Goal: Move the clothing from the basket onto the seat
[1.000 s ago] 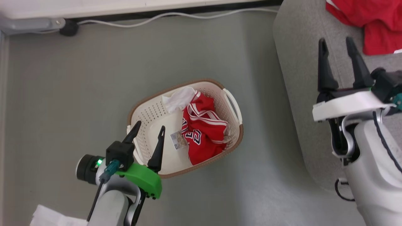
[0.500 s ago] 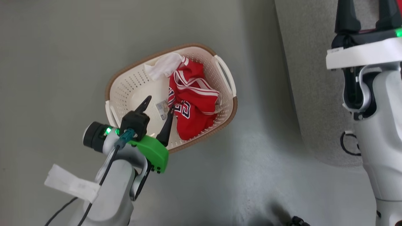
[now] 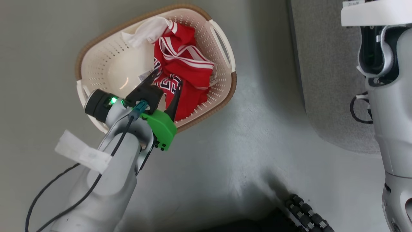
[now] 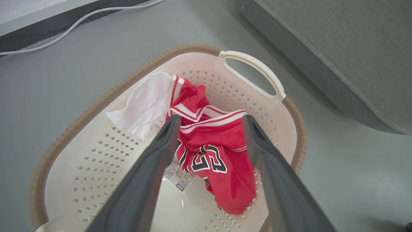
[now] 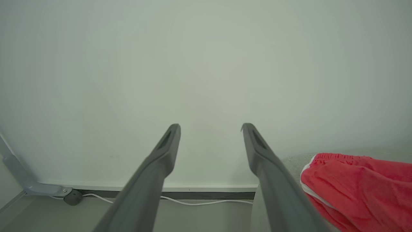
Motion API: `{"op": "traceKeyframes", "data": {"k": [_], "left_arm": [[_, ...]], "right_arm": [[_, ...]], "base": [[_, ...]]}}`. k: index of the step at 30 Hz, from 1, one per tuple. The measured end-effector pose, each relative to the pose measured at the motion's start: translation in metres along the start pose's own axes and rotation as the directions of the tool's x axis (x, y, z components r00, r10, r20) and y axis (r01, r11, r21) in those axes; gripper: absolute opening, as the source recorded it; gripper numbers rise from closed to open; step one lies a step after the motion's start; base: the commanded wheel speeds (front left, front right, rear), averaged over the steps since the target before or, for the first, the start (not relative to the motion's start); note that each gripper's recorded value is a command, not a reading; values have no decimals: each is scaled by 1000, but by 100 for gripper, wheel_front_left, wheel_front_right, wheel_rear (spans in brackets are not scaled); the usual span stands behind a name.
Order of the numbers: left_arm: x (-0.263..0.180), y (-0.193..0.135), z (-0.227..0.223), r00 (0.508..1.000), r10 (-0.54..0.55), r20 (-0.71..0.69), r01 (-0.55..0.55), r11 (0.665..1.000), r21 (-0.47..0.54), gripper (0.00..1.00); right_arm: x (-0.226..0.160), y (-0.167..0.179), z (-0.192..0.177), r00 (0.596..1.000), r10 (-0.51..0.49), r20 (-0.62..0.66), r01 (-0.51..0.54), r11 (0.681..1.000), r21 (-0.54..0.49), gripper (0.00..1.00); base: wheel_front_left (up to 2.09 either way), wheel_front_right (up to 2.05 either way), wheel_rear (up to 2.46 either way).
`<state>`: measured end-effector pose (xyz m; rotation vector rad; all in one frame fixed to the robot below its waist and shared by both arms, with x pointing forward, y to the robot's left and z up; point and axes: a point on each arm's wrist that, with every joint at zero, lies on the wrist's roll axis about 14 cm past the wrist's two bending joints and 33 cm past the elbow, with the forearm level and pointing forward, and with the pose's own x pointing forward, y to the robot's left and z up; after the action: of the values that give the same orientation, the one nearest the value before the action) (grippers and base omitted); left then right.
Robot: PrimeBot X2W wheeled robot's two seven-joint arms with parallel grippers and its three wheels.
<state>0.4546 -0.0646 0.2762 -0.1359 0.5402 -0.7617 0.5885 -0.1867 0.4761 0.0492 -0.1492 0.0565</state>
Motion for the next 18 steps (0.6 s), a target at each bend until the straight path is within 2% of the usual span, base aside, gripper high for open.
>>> {"op": "traceKeyframes", "data": {"k": [4, 12, 18], "left_arm": [[12, -4, -17, 998, -42, -51, 43, 999, 8, 100], [33, -4, -56, 988, -86, -125, 84, 996, -23, 100], [38, -8, -81, 977, -110, -181, 105, 994, -42, 100]], "right_arm": [[5, -3, -12, 1000, -3, -11, 3, 1000, -6, 100], [1, -12, -61, 994, -27, -103, 25, 1000, -19, 100], [3, -13, -72, 993, -27, -117, 25, 999, -20, 100]], "base": [[0, 0, 0], [0, 0, 0], [0, 0, 0]]}}
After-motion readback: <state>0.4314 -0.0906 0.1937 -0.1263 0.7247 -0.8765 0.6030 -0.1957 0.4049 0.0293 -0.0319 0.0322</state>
